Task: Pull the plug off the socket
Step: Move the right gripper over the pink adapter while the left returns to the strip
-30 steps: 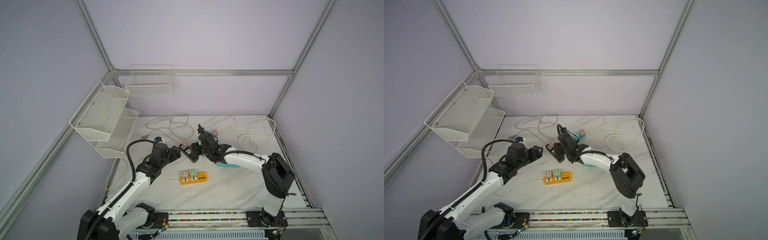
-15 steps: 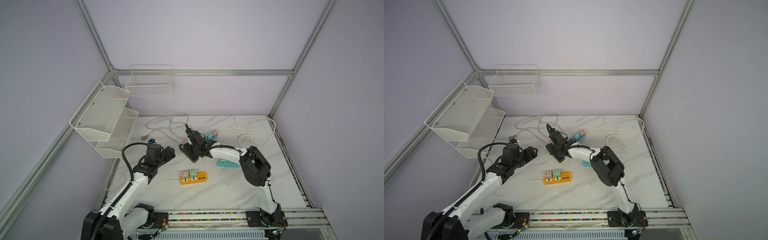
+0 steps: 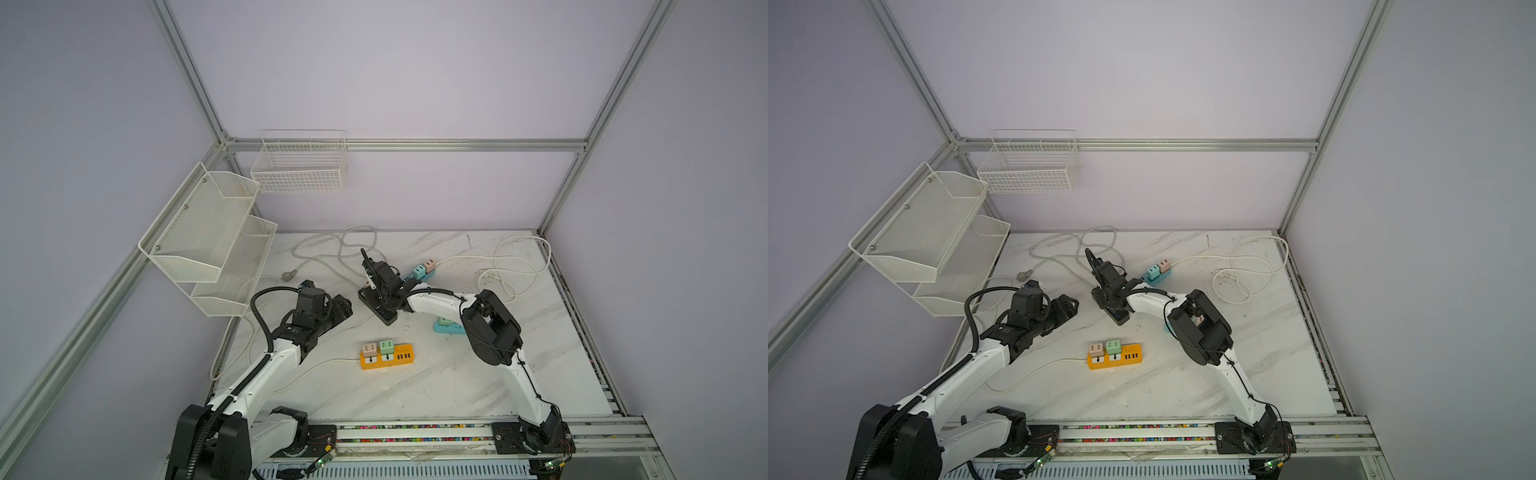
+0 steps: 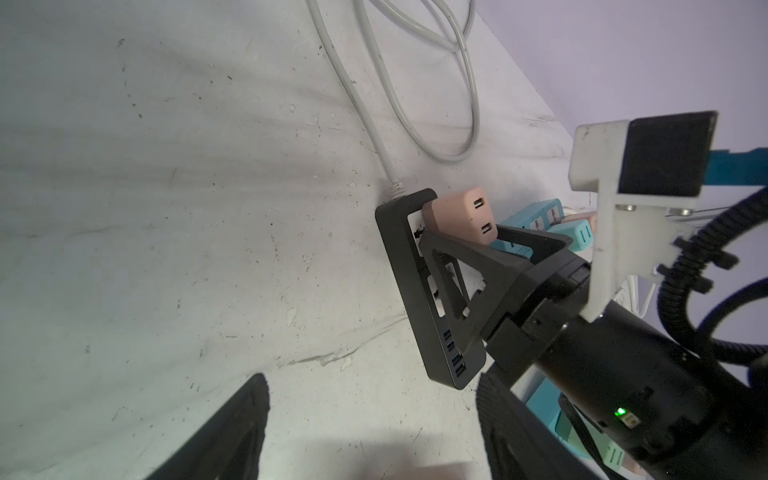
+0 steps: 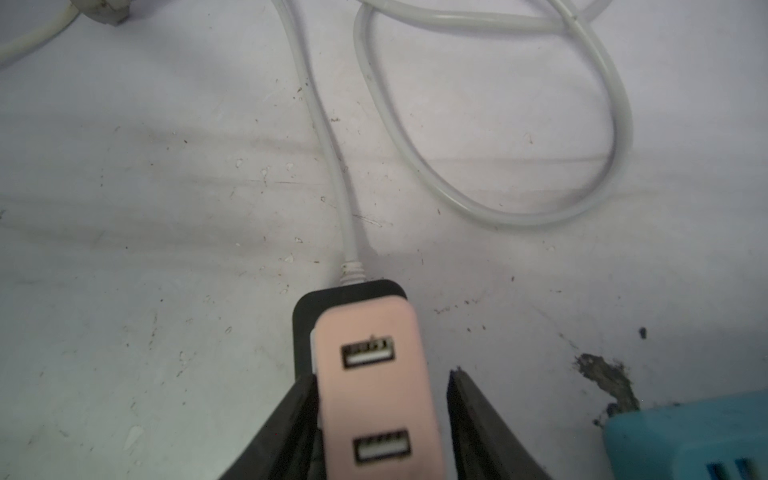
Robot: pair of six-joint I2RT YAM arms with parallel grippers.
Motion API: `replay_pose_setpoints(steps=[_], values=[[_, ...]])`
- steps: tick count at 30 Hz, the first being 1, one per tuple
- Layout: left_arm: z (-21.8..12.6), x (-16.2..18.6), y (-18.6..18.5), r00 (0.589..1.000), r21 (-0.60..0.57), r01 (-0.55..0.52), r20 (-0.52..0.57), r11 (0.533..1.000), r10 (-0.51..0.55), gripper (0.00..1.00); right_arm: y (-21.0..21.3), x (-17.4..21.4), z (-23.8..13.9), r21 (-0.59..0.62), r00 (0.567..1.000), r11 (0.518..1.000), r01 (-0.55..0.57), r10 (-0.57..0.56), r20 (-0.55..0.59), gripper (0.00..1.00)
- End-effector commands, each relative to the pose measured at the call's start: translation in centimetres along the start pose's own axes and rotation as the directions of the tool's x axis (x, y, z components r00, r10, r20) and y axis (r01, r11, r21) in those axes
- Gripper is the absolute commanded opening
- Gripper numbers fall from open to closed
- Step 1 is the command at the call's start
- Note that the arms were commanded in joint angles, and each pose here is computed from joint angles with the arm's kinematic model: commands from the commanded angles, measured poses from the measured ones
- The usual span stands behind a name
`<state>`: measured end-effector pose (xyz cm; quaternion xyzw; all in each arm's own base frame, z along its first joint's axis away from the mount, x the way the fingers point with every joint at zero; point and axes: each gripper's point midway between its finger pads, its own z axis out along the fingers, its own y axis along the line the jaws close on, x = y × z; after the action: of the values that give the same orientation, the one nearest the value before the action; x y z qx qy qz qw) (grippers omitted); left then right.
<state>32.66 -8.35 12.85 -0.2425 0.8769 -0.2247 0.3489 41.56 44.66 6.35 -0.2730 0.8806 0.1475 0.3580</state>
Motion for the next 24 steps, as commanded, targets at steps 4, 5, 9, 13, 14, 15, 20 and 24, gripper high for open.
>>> replay_pose_setpoints(steps=[4, 5, 9, 13, 14, 15, 20, 24], values=[[0.6, 0.9, 1.0, 1.0, 0.0, 0.022, -0.017, 1.0, -0.022, 0.8, 0.5, 0.2, 0.6, -0.002, 0.998, 0.998, 0.058, -0.058, -0.019, 0.48], [0.5, 0.9, 1.0, 1.0, 0.001, 0.022, -0.016, 1.0, -0.022, 0.8, 0.5, 0.3, 0.6, -0.001, 0.998, 0.998, 0.06, -0.06, -0.02, 0.48], [0.6, 1.1, 1.1, 1.0, 0.003, 0.025, -0.018, 1.0, -0.025, 0.8, 0.5, 0.4, 0.7, -0.002, 0.997, 0.997, 0.075, -0.075, -0.019, 0.44], [0.6, 1.2, 1.2, 0.999, 0.002, 0.028, -0.023, 1.0, -0.027, 0.8, 0.6, 0.7, 0.5, -0.012, 0.995, 0.996, 0.09, -0.091, -0.029, 0.39], [0.5, 1.3, 1.1, 0.999, 0.003, 0.028, -0.027, 1.0, -0.028, 0.8, 0.6, 0.8, 0.4, -0.013, 0.995, 0.995, 0.094, -0.095, -0.033, 0.38], [0.5, 1.3, 1.1, 0.999, 0.006, 0.029, -0.029, 1.0, -0.029, 0.8, 0.5, 0.9, 0.2, -0.013, 0.995, 0.995, 0.094, -0.095, -0.036, 0.36], [0.3, 1.5, 1.0, 0.999, 0.016, 0.03, -0.037, 0.999, -0.029, 0.8, 0.8, 1.3, -0.9, -0.036, 0.994, 0.994, 0.103, -0.104, -0.026, 0.27], [0.5, 1.6, 0.9, 0.999, 0.019, 0.022, -0.05, 1.0, -0.021, 0.8, 1.3, 1.8, -2.1, -0.047, 0.994, 0.993, 0.112, -0.112, -0.008, 0.23]])
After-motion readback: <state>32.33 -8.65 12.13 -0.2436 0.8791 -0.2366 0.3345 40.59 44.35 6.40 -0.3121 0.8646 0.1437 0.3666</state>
